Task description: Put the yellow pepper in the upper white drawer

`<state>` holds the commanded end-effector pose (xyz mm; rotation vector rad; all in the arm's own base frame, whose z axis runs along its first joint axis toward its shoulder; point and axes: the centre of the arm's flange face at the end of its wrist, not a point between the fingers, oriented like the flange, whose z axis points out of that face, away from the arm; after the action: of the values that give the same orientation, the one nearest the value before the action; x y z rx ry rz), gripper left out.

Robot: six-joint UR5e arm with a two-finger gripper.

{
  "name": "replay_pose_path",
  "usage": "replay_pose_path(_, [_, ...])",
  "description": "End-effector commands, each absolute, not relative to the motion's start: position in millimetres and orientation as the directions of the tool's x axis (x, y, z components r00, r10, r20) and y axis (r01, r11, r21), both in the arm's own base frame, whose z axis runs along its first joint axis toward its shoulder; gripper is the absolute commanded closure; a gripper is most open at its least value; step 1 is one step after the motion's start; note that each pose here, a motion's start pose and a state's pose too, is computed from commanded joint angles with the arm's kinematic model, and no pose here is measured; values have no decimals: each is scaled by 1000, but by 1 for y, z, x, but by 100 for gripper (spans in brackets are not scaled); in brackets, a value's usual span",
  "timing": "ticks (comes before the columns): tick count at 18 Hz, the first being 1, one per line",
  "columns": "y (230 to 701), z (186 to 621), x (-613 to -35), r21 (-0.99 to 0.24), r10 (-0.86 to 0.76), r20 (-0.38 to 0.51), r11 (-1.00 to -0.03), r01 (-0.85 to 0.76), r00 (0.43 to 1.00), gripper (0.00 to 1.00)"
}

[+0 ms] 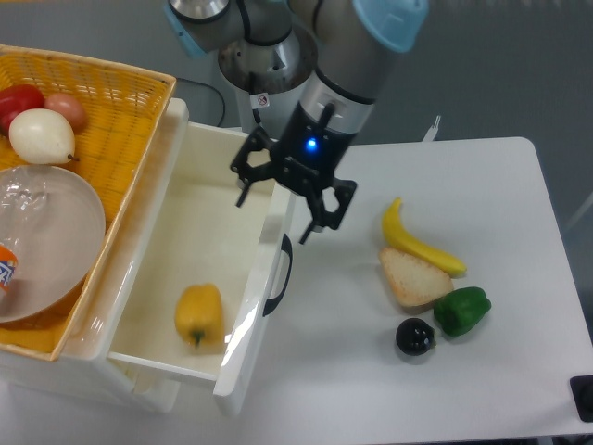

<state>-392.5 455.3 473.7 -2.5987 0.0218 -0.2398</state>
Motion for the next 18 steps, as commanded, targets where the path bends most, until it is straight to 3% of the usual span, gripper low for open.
replay_pose_path(7, [439,445,-424,-403,-167,55,-906,-131,984,0])
replay_pose_path(11, [424,426,-439,-242,-247,-16,-939,-243,969,0])
replay_pose_path(18, [423,415,-448,-130,-296,-42,-945,-299,954,0])
